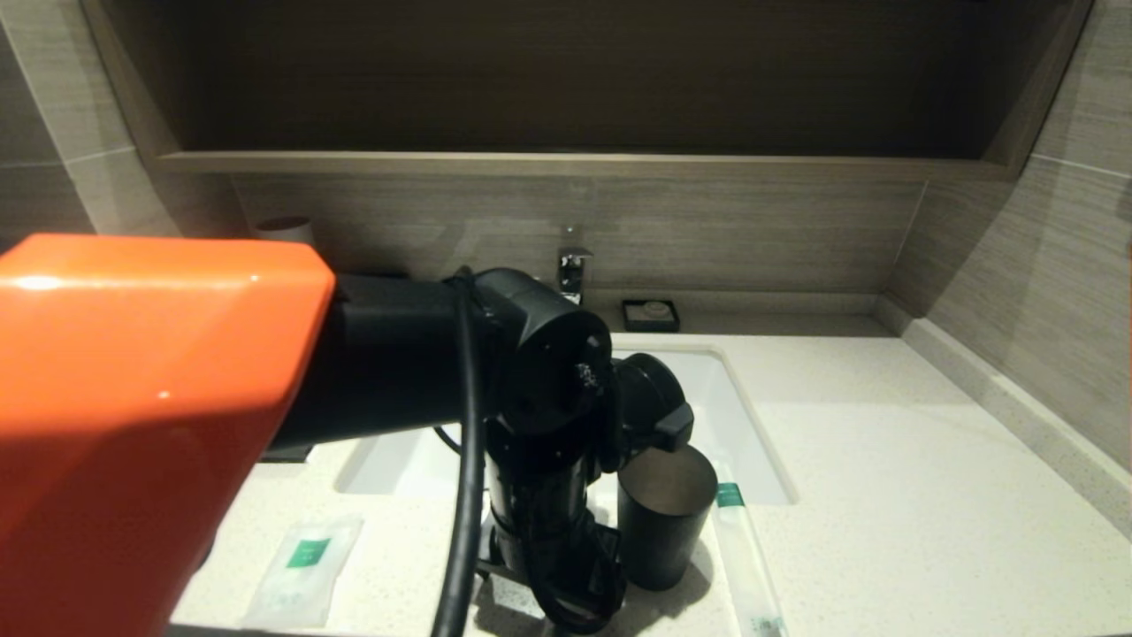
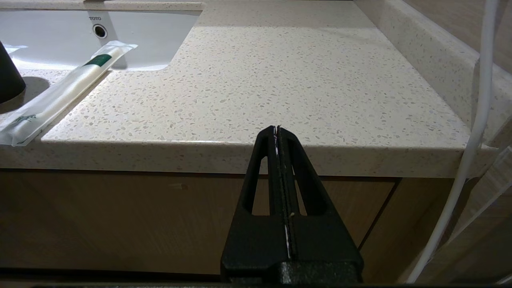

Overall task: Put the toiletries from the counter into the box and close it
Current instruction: Pick up the bathroom toiletry

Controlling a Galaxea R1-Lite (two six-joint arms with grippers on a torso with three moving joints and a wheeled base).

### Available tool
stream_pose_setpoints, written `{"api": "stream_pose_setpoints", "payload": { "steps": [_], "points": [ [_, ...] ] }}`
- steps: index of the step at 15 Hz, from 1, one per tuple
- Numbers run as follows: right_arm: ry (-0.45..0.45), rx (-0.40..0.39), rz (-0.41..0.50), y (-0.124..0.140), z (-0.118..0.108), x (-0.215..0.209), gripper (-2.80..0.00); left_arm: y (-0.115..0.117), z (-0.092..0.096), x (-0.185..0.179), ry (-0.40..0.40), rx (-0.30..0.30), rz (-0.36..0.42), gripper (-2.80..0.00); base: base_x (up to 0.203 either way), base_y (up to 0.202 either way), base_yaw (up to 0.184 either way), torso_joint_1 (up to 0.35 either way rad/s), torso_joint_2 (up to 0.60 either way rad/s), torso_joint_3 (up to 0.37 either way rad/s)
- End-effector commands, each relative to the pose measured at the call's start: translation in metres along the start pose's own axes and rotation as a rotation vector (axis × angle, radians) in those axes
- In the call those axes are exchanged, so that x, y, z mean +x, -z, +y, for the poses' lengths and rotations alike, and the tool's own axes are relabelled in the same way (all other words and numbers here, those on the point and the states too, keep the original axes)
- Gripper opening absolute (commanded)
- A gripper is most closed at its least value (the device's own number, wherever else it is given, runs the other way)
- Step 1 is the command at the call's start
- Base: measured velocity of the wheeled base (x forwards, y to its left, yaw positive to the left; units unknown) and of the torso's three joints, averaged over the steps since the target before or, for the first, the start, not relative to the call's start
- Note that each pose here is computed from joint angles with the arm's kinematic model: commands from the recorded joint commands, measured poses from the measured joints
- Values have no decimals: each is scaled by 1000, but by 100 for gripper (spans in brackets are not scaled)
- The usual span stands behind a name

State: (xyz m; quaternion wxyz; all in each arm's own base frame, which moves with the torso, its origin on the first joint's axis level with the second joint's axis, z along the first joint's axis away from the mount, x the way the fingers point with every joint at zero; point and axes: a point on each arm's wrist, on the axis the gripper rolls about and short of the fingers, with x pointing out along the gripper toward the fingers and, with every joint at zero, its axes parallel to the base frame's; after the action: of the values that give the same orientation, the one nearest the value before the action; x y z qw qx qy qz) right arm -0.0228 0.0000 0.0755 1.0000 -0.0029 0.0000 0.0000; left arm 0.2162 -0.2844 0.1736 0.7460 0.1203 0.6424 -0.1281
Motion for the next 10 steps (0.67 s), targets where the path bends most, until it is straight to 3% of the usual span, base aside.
{"api": "stream_pose_setpoints", "payload": {
  "steps": [1,10],
  "points": [
    [0,0,0,0,0,0,-280,0,0,-1,-1,-5,1,0,0,0,0,0,0,0],
    [0,0,0,0,0,0,-280,0,1,-3,14,-9,-3,0,0,0,0,0,0,0]
  ]
}}
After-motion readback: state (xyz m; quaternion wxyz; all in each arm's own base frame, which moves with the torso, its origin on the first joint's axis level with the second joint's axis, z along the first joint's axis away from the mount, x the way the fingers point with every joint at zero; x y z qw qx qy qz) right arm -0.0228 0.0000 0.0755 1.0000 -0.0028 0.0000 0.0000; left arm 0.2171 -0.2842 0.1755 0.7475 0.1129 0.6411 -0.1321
